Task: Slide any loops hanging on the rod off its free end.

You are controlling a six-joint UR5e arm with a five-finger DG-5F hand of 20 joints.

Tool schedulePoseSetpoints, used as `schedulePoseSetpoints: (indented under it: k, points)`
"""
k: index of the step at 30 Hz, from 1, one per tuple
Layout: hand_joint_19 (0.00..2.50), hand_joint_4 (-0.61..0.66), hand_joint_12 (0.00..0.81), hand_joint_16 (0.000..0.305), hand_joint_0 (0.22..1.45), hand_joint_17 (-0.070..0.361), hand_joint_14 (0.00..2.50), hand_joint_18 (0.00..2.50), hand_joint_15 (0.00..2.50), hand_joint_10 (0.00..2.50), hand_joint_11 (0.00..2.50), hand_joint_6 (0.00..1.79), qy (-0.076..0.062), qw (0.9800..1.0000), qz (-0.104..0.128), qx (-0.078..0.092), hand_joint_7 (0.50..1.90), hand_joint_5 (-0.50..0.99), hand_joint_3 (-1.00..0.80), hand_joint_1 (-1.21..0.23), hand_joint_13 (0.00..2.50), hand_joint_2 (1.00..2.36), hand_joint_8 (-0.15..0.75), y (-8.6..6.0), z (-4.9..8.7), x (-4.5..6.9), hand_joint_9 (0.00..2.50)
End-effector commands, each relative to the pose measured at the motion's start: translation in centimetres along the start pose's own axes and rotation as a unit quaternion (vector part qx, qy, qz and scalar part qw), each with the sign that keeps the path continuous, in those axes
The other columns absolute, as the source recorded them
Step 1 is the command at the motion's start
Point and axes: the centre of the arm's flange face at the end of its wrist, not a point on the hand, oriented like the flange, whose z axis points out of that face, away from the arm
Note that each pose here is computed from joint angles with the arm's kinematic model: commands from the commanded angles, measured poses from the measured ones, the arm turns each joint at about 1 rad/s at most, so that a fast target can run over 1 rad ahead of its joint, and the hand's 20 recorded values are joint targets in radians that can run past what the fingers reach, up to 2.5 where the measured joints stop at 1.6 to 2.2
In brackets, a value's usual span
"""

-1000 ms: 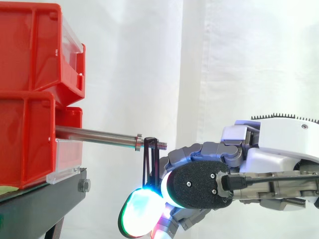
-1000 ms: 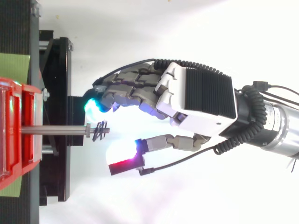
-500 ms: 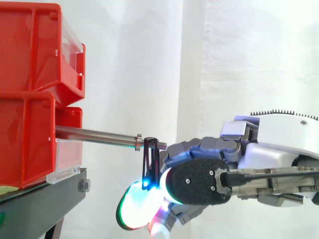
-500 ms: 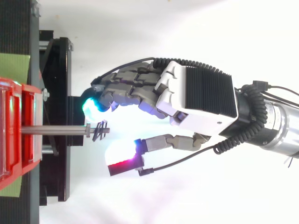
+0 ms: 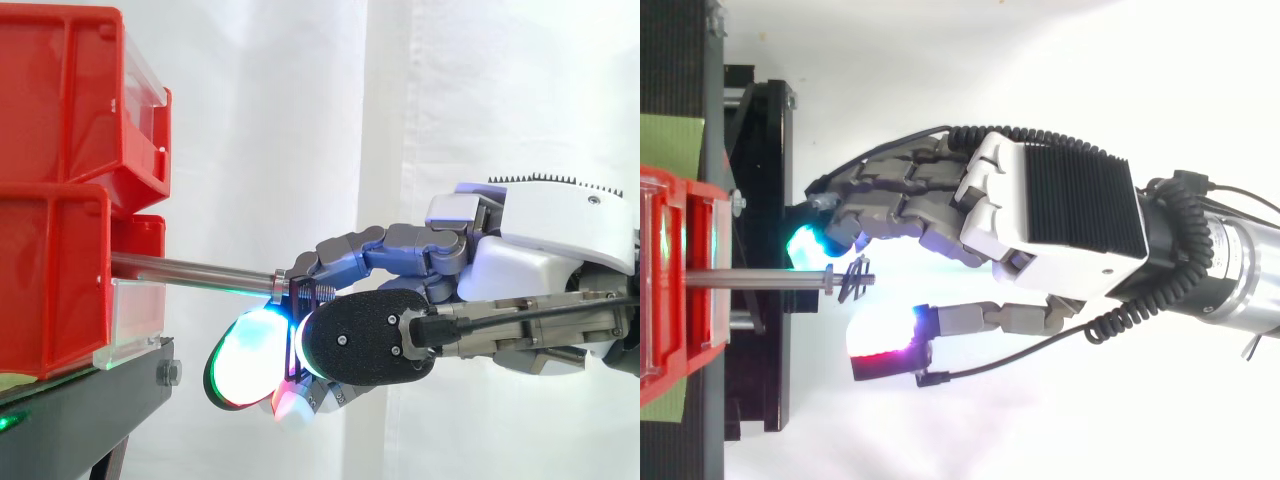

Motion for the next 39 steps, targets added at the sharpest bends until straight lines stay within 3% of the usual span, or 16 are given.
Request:
schedulePoseSetpoints:
  k: [1,7,16,24,31,39]
  points:
    - [0.28,0.22,0.377,0.051,0.62,0.116,0.01,0.57,0.25,0.02,0.59,0.83,0.000,1.0000,0.000,0.000,0.74,-0.20,-0.22,-0.69,0.56,1.02,0.285,0.1,0.1,-0.2,0.68]
    - [0.29,0.22,0.377,0.051,0.62,0.115,0.01,0.58,0.26,0.02,0.60,0.85,-0.004,1.0000,-0.001,-0.001,0.72,-0.20,-0.24,-0.70,0.56,1.02,0.281,0.6,0.2,-1.2,0.67]
    - [0.29,0.22,0.377,0.051,0.63,0.115,0.01,0.60,0.26,0.02,0.61,0.87,0.014,0.9998,-0.007,0.011,0.70,-0.20,-0.30,-0.75,0.57,1.01,0.283,0.3,-0.1,-1.8,0.67]
    - [0.29,0.21,0.376,0.051,0.63,0.115,0.01,0.61,0.26,0.02,0.62,0.90,0.024,0.9996,-0.010,0.009,0.67,-0.20,-0.31,-0.78,0.58,1.01,0.281,0.4,-0.2,-2.4,0.68]
    - [0.30,0.17,0.378,0.051,0.59,0.116,0.01,0.61,0.27,0.02,0.63,0.92,0.039,0.9989,-0.016,0.018,0.65,-0.20,-0.21,-0.76,0.58,1.02,0.280,0.1,-0.5,-3.3,0.69]
    - [0.29,0.07,0.396,0.056,0.60,0.126,0.01,0.65,0.30,0.02,0.66,0.96,0.040,0.9989,-0.017,0.018,0.64,-0.19,-0.03,-0.76,0.61,1.02,0.303,0.0,-0.5,-3.3,0.73]
